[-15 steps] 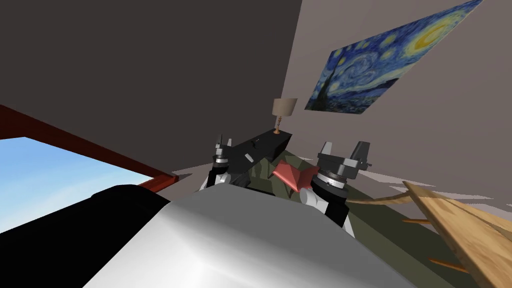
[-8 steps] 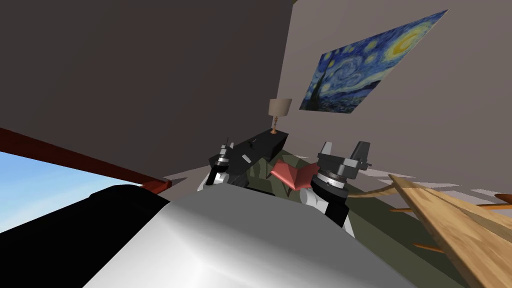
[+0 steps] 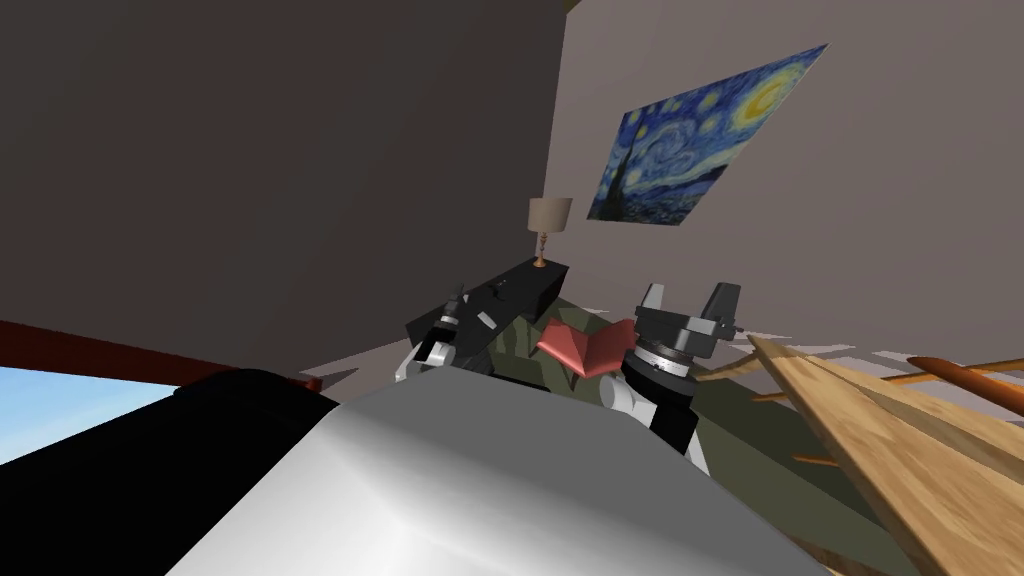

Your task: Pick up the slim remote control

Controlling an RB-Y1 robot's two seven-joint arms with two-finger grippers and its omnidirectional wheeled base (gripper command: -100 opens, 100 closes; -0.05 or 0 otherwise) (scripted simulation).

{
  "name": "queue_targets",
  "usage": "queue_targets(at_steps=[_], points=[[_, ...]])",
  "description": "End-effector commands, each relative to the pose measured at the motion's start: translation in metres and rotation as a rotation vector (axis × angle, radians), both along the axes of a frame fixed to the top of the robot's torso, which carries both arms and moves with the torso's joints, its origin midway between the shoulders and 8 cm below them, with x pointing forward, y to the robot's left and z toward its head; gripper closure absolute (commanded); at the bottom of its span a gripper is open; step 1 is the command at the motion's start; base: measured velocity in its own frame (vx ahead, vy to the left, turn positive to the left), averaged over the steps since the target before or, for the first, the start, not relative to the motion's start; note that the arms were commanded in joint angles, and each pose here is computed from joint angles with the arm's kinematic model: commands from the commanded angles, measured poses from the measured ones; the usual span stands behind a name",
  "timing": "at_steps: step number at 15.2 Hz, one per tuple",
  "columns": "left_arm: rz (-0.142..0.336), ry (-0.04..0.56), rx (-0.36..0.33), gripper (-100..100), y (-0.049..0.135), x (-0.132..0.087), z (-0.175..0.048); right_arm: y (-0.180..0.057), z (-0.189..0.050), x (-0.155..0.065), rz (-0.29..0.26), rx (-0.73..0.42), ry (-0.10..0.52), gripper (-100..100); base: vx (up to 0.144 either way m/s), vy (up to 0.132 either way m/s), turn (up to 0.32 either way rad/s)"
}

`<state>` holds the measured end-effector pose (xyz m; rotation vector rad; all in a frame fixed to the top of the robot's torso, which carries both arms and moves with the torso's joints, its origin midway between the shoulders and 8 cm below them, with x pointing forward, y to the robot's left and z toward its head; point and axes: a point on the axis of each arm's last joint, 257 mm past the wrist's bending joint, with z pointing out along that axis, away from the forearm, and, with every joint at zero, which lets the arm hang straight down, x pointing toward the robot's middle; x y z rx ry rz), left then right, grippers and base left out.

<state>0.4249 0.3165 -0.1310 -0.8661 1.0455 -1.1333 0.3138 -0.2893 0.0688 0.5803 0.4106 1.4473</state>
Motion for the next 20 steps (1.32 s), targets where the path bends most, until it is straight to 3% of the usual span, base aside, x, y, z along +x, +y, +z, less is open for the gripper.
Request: queue_targets(at_steps=[1,5,6,8,9,11,14,16,17,19,20], points=[[0.014,0.066,0.017,-100,0.01,0.005,-0.019,0.0,0.0,0.0,0.0,0.0,0.0,0,0.041,-0.009,-0.122],[0.031,0.144,0.035,-100,0.022,0.011,-0.043,0.0,0.0,0.0,0.0,0.0,0.0,0,0.032,-0.003,-0.078],[0.048,0.196,0.055,-100,0.033,0.015,-0.06,0.0,0.0,0.0,0.0,0.0,0.0,0,0.035,-0.006,-0.101],[0.049,0.217,0.053,-100,0.034,0.015,-0.066,0.0,0.0,0.0,0.0,0.0,0.0,0,0.036,0.0,-0.088],[0.066,0.271,0.071,-100,0.046,0.017,-0.084,0.0,0.0,0.0,0.0,0.0,0.0,0,0.032,0.0,-0.112],[0.067,0.293,0.07,-100,0.047,0.018,-0.089,0.0,0.0,0.0,0.0,0.0,0.0,0,0.032,0.003,-0.089],[0.101,0.411,0.102,-100,0.073,0.019,-0.126,0.0,0.0,0.0,0.0,0.0,0.0,0,0.04,0.0,-0.143],[0.104,0.447,0.099,-100,0.074,0.017,-0.136,0.0,0.0,0.0,0.0,0.0,0.0,0,0.046,0.005,-0.093],[0.121,0.5,0.113,-100,0.088,0.016,-0.153,0.0,0.0,0.0,0.0,0.0,0.0,0,0.045,0.002,-0.119],[0.122,0.526,0.111,-100,0.088,0.015,-0.16,0.0,0.0,0.0,0.0,0.0,0.0,0,0.04,0.005,-0.085],[0.139,0.575,0.124,-100,0.102,0.012,-0.175,0.0,0.0,0.0,0.0,0.0,0.0,0,0.041,0.0,-0.121]])
